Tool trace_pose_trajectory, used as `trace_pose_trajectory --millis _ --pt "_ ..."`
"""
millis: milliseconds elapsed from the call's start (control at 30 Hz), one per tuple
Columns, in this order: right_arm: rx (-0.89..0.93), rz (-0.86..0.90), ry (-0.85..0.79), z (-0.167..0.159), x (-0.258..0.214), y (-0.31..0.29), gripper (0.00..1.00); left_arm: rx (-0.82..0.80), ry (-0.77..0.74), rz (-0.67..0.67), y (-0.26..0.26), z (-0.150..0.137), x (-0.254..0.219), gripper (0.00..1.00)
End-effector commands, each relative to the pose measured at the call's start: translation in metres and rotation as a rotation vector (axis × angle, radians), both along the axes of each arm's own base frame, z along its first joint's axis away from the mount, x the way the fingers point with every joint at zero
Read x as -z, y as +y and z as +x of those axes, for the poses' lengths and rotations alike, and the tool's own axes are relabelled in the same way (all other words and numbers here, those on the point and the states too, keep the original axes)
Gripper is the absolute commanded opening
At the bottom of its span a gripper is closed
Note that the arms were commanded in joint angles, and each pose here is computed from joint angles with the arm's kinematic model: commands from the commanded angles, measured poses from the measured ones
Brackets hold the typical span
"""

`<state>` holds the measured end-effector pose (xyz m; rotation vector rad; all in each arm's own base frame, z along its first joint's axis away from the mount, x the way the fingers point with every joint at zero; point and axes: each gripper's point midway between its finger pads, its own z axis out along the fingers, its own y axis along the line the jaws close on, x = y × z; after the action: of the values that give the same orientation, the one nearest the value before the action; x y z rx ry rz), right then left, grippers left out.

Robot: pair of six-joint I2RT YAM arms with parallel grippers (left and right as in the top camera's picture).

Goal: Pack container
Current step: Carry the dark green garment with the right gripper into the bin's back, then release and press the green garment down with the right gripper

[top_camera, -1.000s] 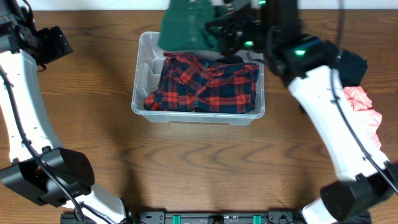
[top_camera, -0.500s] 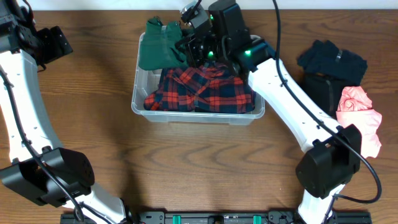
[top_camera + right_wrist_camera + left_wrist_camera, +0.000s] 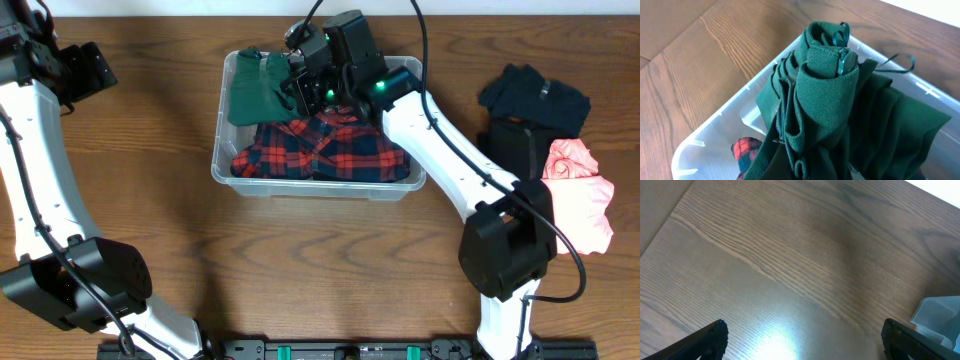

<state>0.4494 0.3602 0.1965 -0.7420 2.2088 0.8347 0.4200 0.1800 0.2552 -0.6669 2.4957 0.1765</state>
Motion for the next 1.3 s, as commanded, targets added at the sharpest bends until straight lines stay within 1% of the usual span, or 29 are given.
trace_pose_trajectory --millis 0,167,400,433,533,600,667,833,900,967,1133,1267 --pt "-0.002 0.005 0.000 0.001 0.001 0.009 0.01 -0.009 0.001 -0.004 0.001 0.001 0.002 0.98" --pt "0.005 -0.015 0.022 0.004 0.017 0.008 0.01 -0.009 0.001 -0.004 0.001 0.001 0.002 0.98" --pt "0.012 -0.021 0.024 0.006 0.018 0.005 0.01 -0.010 0.001 -0.004 0.001 0.001 0.002 0.98" --pt "0.015 -0.023 0.026 0.007 0.019 0.003 0.05 -0.009 0.001 -0.004 0.001 0.001 0.002 0.98" --pt "0.028 -0.028 0.035 0.010 0.021 -0.004 0.22 -0.010 0.001 -0.004 0.001 0.001 0.002 0.98" --pt "0.036 -0.027 0.041 0.013 0.021 -0.009 0.27 -0.009 0.001 -0.004 0.001 0.001 0.002 0.98" --pt "0.033 -0.016 0.052 0.014 0.020 -0.013 0.36 -0.009 0.001 -0.004 0.001 0.001 0.002 0.98" --pt "0.031 0.008 0.072 0.019 0.019 -0.024 0.44 -0.009 0.001 -0.004 0.001 0.001 0.002 0.98" --pt "0.038 0.004 0.073 0.021 0.019 -0.029 0.48 -0.009 0.001 -0.004 0.001 0.001 0.002 0.98" --pt "0.035 0.002 0.072 0.023 0.019 -0.032 0.55 -0.009 0.001 -0.004 0.001 0.001 0.002 0.98" --pt "0.055 -0.005 0.087 0.027 0.020 -0.046 0.63 -0.010 0.001 -0.004 0.001 0.001 0.002 0.98" --pt "0.071 0.015 0.065 0.031 0.004 -0.057 0.77 -0.009 0.001 -0.004 0.001 0.001 0.002 0.98"
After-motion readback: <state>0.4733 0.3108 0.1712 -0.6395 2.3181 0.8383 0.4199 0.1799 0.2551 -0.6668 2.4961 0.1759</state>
